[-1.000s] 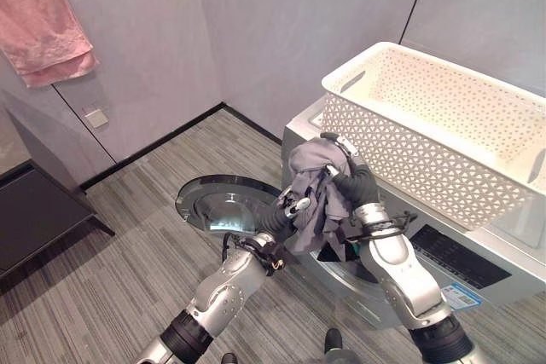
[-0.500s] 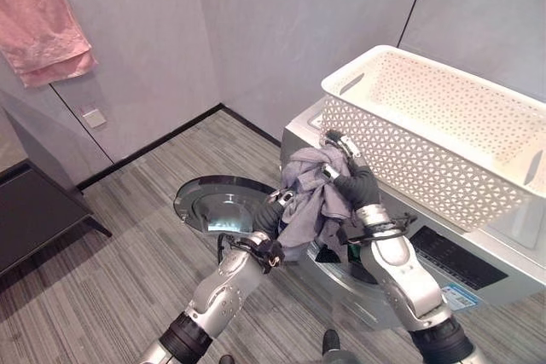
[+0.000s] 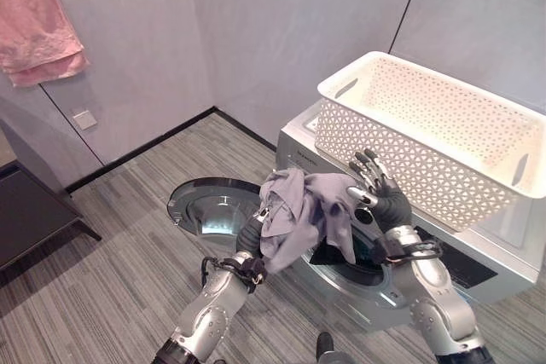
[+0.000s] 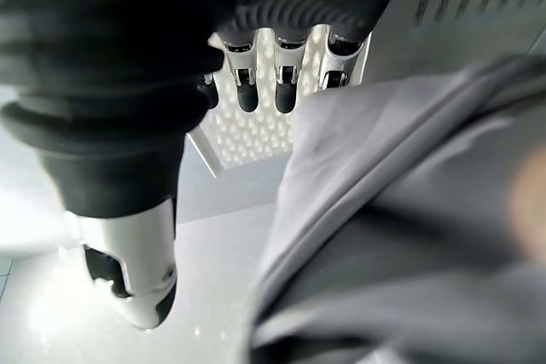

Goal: Grab the laundry basket,head to the washer,open it,put in the laundry and shut it.

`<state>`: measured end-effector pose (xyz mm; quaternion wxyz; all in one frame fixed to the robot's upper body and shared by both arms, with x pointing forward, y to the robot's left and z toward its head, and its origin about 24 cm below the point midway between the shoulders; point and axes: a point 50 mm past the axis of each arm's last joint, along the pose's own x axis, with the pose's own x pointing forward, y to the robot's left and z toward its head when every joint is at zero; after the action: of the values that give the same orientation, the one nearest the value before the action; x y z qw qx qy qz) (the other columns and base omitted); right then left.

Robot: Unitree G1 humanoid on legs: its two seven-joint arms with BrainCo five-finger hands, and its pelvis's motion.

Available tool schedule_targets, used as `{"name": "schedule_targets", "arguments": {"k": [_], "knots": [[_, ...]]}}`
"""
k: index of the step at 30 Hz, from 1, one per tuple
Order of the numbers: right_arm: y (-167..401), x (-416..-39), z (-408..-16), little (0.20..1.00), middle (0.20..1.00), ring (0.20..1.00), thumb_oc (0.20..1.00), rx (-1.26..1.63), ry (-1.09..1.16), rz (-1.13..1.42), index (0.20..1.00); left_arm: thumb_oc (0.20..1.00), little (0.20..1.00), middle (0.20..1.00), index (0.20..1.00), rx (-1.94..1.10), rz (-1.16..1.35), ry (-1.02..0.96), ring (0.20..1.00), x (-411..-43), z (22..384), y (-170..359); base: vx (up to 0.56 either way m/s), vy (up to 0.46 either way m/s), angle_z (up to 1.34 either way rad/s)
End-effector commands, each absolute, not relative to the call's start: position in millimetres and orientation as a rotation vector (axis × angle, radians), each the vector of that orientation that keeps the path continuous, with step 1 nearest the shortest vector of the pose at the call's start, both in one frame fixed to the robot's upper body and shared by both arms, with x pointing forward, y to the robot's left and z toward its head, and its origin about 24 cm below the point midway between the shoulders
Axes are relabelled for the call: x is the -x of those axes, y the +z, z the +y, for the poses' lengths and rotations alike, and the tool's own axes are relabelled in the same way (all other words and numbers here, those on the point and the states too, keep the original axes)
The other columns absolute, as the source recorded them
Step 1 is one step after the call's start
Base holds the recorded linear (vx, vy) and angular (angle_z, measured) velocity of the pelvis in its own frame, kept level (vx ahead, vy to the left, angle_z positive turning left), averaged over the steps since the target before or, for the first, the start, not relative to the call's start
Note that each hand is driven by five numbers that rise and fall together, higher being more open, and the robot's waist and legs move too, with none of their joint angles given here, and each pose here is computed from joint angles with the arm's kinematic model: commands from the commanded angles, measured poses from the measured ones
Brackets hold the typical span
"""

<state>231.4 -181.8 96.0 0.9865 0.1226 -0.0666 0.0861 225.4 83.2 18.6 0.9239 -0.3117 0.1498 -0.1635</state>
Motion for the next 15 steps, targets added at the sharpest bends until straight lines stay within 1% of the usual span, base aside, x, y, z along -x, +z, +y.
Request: {"name": "schedule_targets", "arguments": {"k": [1, 4, 6, 15], "knots": [[140.4, -226.3, -189.8, 1.000, 1.000, 1.000, 1.000, -0.304, 0.247, -0.385, 1.000, 0.200, 0.200, 0.200, 0.200, 0.647, 0.210, -0.385, 0.200, -232.0, 87.0, 30.3, 0.00, 0.000, 0.00], [142.8, -223.5, -193.8, 1.000, 1.000, 1.000, 1.000, -0.306, 0.249, -0.397, 1.000, 0.200, 0.200, 0.200, 0.200, 0.648, 0.217, -0.370, 0.200, -229.4, 90.8, 26.7, 0.00, -0.011, -0.03], [149.1, -219.3, -203.2, 1.000, 1.000, 1.000, 1.000, -0.286, 0.236, -0.433, 1.000, 0.200, 0.200, 0.200, 0.200, 0.647, 0.219, -0.360, 0.200, -227.0, 94.6, 23.5, 0.01, -0.020, -0.10], [159.5, -208.5, -225.8, 1.000, 1.000, 1.000, 1.000, -0.293, 0.142, -0.516, 1.000, 0.200, 0.200, 0.200, 0.200, 0.660, 0.238, -0.364, 0.200, -224.1, 93.8, 19.0, 0.00, -0.015, -0.07]]}}
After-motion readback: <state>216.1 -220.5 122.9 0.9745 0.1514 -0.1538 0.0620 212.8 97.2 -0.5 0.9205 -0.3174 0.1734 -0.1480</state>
